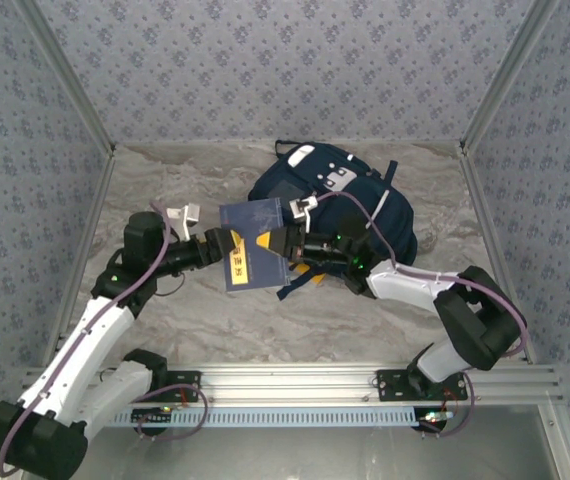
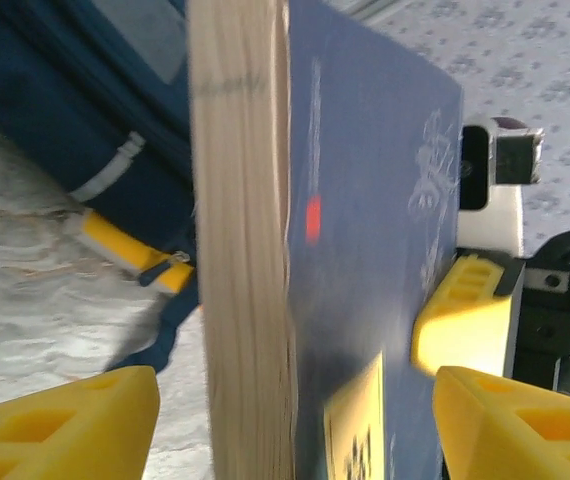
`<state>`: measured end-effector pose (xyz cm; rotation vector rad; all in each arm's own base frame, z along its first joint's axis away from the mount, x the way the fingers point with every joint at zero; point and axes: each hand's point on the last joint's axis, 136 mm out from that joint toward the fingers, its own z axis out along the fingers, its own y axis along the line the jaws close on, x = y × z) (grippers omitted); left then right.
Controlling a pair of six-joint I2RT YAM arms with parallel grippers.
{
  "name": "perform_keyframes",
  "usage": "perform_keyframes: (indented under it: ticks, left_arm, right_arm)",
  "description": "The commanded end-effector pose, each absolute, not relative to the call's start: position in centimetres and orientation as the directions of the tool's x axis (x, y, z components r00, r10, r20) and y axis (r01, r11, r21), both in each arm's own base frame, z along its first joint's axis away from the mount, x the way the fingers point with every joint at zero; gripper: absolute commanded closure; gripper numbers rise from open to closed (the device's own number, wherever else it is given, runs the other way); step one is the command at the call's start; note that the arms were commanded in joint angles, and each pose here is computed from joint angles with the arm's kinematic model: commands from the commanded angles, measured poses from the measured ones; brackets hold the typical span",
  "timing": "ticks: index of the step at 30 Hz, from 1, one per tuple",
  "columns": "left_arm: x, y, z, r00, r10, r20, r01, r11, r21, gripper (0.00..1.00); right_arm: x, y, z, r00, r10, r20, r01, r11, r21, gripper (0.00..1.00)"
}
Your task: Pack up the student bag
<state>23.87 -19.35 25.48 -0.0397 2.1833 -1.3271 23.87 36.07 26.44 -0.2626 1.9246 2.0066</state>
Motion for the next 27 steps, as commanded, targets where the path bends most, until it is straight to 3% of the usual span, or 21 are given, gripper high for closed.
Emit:
perform_keyframes:
  ticks: [1,5,10,13,14,16,18,20,27]
  left_arm:
    - [23.3,-20.8,28.5,-0.822,-0.292,-0.489,0.371,0.375,-0.849,0.32]
    - [23.0,-21.2,29.5,-0.821,-0.295,-0.489,0.397,0.323,-0.859,0.49]
    - [22.8,-21.2,30.2,-0.815,-0.316,-0.486,0.408,0.281,-0.868,0.85]
    - [22.7,-21.1,30.6,-0.804,-0.329,-0.495,0.419,0.278,-0.864,1.0]
    - [22.8,-21.0,30.7,-0.799,-0.339,-0.496,0.418,0.28,-0.864,1.0]
    - [23.3,-20.3,31.3,-0.774,-0.408,-0.485,0.401,0.276,-0.873,1.0]
    - [24.1,-19.2,32.3,-0.728,-0.522,-0.445,0.378,0.236,-0.895,1.0]
    - [24.8,-17.8,33.3,-0.666,-0.636,-0.389,0.357,0.186,-0.915,1.0]
    - [26.6,-14.8,34.4,-0.506,-0.846,-0.168,0.263,0.034,-0.964,1.0]
  right_arm:
    - [21.5,35.9,29.8,-0.885,0.074,-0.459,-0.465,-0.129,0.876,1.0]
    - [21.5,35.6,29.6,-0.883,0.077,-0.462,-0.468,-0.105,0.877,1.0]
    - [22.3,34.9,29.1,-0.874,0.115,-0.472,-0.477,-0.026,0.878,1.0]
    - [22.8,34.3,28.9,-0.863,0.136,-0.487,-0.486,0.039,0.873,1.0]
    - [23.0,34.1,28.7,-0.859,0.148,-0.491,-0.486,0.069,0.871,0.96]
    - [24.0,33.0,27.6,-0.848,0.2,-0.49,-0.46,0.179,0.869,0.67]
    - [25.2,31.2,27.1,-0.802,0.296,-0.519,-0.445,0.283,0.849,0.49]
    - [25.6,29.5,26.9,-0.741,0.377,-0.556,-0.443,0.349,0.826,0.39]
    - [24.2,28.2,29.1,-0.666,0.575,-0.476,-0.446,0.205,0.871,0.06]
